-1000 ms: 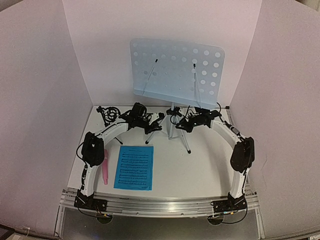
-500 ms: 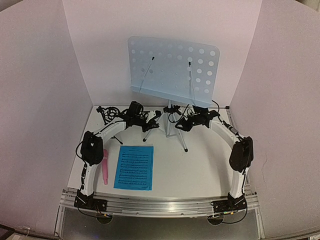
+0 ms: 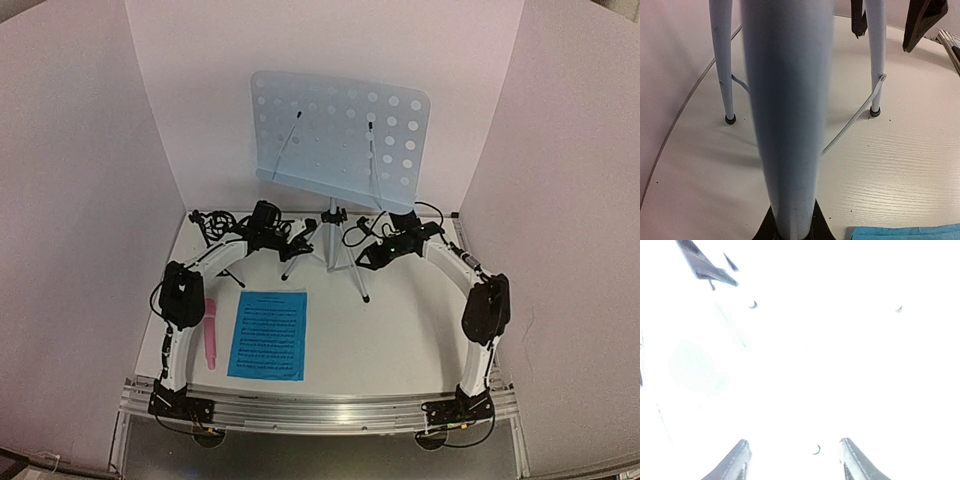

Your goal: Set up the instrument practice props

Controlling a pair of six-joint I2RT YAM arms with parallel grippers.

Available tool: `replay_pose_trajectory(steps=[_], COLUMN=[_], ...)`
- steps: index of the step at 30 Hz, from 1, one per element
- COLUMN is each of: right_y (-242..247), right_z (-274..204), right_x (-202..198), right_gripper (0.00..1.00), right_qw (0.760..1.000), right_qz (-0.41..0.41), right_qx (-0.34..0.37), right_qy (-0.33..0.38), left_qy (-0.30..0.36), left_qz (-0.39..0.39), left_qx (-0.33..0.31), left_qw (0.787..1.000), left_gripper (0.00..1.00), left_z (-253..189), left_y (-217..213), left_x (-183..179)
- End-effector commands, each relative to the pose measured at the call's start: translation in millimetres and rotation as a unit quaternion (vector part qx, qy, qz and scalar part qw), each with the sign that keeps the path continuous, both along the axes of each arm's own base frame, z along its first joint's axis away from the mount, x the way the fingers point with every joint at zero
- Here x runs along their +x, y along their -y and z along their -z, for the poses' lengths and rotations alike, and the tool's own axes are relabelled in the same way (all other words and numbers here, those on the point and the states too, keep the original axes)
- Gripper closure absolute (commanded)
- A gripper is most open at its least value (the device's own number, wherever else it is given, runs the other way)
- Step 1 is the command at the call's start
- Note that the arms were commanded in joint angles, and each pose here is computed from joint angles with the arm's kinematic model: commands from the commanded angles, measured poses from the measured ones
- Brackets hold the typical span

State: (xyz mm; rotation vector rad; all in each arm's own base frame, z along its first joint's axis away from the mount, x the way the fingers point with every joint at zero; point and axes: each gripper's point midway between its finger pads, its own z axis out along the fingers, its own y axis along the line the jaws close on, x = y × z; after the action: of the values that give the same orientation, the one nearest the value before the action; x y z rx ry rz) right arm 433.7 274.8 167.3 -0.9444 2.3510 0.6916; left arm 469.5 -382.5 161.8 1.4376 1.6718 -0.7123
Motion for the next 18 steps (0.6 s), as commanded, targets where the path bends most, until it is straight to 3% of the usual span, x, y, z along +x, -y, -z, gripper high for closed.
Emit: replay_pose_trajectory(steps=[1,9,13,18], right_y=[1,2,5,-6], right_z=[-67,-93,-114,-132], right_x=[-5,16,36,57], right_gripper=[0.39,0.34,0.16,0.16], right_qw=[0.998,0.992,0.98,0.967], right_qz=[0.02,0.058,0.099,0.114], right_qx=[0.053,0.097,0.171,0.226], right_qy=[0.039,0.051,0.034,0.026], left_qy=[0.063,0.061,0.066,0.067], left_qz=[-0.004,0.008,0.013,0.02], left_qx=[0.031,0.025,0.029,0.024], left_qw=[0.998,0.998,0.997,0.997], left_gripper=[1.0,1.0,1.0,1.0], left_z=[-4,-9,-9,-13], left_y=[-19,-5,-3,7], left_x=[17,6,4,-1])
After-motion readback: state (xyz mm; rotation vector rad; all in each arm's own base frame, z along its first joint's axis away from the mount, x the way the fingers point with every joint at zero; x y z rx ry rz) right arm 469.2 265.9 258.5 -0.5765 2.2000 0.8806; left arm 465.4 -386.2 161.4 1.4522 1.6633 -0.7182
